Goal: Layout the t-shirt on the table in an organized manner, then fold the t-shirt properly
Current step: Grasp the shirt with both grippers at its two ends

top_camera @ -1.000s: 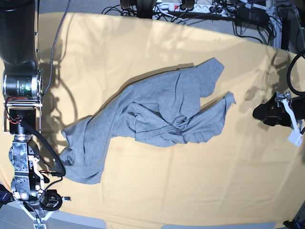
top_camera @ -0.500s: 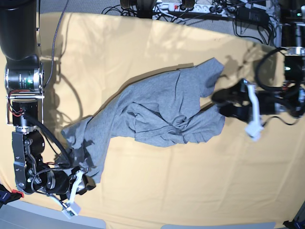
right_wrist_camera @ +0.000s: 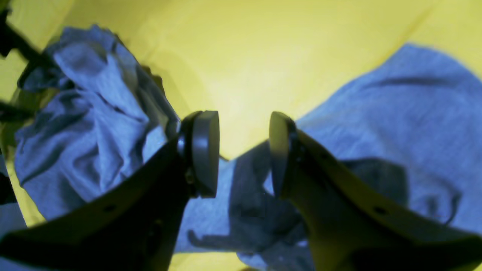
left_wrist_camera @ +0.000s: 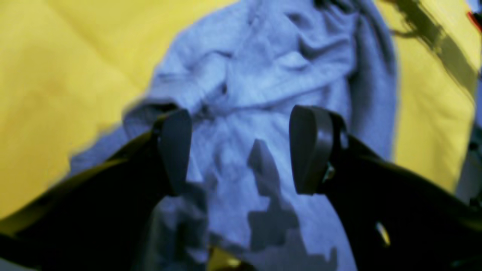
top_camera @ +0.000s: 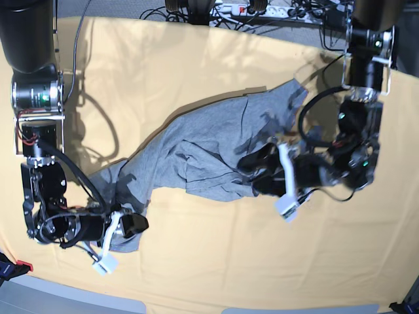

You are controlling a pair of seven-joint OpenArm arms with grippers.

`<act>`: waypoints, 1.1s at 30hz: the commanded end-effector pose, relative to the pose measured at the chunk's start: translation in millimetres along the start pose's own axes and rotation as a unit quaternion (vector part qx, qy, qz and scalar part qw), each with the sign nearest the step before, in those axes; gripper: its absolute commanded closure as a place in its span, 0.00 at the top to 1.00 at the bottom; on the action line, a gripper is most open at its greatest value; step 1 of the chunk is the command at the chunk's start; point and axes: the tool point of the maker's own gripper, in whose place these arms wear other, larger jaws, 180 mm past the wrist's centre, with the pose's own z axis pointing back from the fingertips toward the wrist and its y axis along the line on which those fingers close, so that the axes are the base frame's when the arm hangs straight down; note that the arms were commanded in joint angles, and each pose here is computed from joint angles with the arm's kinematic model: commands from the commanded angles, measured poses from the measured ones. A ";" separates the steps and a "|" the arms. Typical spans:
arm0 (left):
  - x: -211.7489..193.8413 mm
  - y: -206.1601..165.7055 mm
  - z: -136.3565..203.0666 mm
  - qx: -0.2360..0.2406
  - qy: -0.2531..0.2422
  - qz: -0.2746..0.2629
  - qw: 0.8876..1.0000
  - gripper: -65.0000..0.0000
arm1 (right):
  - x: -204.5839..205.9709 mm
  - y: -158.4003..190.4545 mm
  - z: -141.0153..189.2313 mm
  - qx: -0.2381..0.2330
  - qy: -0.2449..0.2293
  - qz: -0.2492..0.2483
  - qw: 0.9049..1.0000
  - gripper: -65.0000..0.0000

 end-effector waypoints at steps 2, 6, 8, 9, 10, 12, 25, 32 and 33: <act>14.0 14.9 -3.5 0.014 -0.010 -0.009 1.000 0.64 | 16.6 3.9 8.8 0.001 -0.023 0.019 1.000 0.38; 10.7 45.8 -11.7 0.044 -0.002 0.008 0.999 0.60 | -1.6 12.5 4.1 0.007 -0.010 0.022 1.000 0.38; 5.9 57.3 -12.0 0.053 0.007 0.019 0.998 0.44 | -4.7 17.8 3.6 0.010 -0.010 0.029 0.999 0.38; 3.0 60.5 -11.8 0.055 0.009 0.026 0.998 0.34 | -5.9 20.1 3.5 0.011 -0.010 0.032 0.999 0.38; -0.5 62.1 -12.1 0.056 0.013 0.032 0.998 0.23 | -6.0 22.0 3.7 0.011 -0.010 0.036 0.999 0.38; -5.9 63.7 -12.6 0.056 0.018 0.039 0.997 0.00 | -3.9 25.2 4.6 0.012 -0.014 0.043 0.999 0.38; 60.1 91.1 19.8 0.095 -0.038 0.004 0.995 0.00 | 8.0 22.4 23.5 -0.008 -0.024 0.076 0.997 0.38; 84.7 126.1 77.6 0.160 -0.074 -0.003 0.984 0.00 | -0.9 5.6 45.5 -0.022 -0.017 0.068 0.997 0.38; 83.3 131.4 86.9 0.171 -0.074 -0.003 0.982 0.00 | -1.1 4.3 48.4 -0.022 -0.019 0.066 0.997 0.38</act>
